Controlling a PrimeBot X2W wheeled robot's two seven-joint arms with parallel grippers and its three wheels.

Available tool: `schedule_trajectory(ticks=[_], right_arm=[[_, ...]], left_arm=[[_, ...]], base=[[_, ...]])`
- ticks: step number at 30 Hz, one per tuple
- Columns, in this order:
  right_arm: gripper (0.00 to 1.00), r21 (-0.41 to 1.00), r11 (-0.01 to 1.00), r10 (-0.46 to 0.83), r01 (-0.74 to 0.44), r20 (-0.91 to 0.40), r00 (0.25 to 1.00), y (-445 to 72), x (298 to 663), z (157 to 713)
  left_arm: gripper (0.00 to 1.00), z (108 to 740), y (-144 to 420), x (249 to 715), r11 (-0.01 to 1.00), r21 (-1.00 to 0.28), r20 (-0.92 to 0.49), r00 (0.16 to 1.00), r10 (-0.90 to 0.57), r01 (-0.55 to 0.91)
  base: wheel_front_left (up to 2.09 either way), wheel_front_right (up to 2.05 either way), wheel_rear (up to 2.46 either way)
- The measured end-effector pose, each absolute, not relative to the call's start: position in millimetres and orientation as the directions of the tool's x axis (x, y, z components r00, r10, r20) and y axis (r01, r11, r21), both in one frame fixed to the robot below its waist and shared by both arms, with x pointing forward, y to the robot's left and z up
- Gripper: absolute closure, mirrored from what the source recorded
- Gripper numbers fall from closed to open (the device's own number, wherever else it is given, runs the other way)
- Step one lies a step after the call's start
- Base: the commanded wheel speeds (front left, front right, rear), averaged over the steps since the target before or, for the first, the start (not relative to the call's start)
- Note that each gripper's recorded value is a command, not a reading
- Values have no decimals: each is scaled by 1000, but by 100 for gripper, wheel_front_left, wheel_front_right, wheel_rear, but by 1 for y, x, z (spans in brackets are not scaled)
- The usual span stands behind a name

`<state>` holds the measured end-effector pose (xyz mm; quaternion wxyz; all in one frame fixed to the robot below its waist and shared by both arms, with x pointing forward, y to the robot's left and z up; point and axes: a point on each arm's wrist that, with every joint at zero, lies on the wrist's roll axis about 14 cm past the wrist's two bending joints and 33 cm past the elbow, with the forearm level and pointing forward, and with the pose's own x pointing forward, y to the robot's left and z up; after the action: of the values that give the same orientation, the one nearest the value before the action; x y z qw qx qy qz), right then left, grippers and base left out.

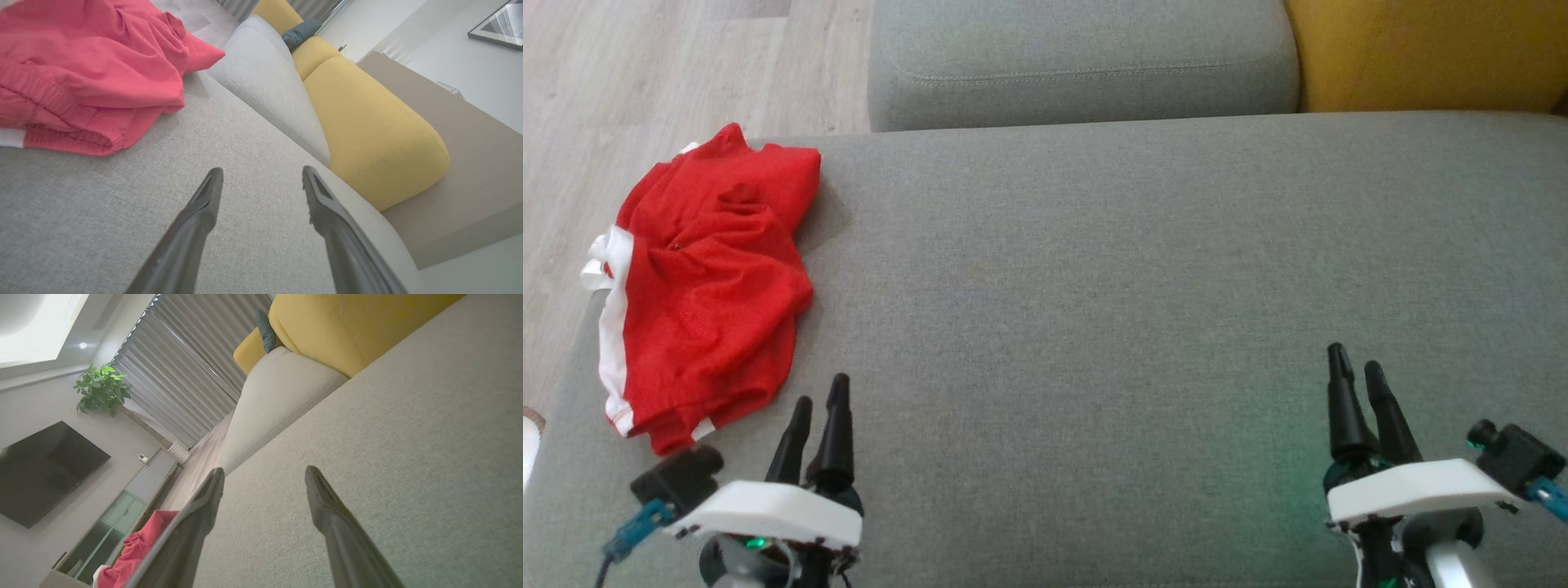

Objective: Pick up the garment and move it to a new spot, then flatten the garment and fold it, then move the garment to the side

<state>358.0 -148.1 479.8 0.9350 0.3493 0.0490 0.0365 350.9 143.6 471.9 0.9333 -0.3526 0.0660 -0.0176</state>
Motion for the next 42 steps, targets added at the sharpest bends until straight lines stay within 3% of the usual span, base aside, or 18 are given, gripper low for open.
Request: schedule_trajectory(ticks=[17, 42], right_arm=[[0, 463, 878, 150, -121, -26, 988, -135, 356, 488], [0, 164, 963, 211, -215, 43, 977, -122, 355, 501]], left_arm=[[0, 469, 139, 344, 882, -470, -104, 991, -88, 29], [0, 487, 138, 345, 971, -222, -10, 996, -91, 86]], base=[[0, 0, 0], [0, 0, 0]])
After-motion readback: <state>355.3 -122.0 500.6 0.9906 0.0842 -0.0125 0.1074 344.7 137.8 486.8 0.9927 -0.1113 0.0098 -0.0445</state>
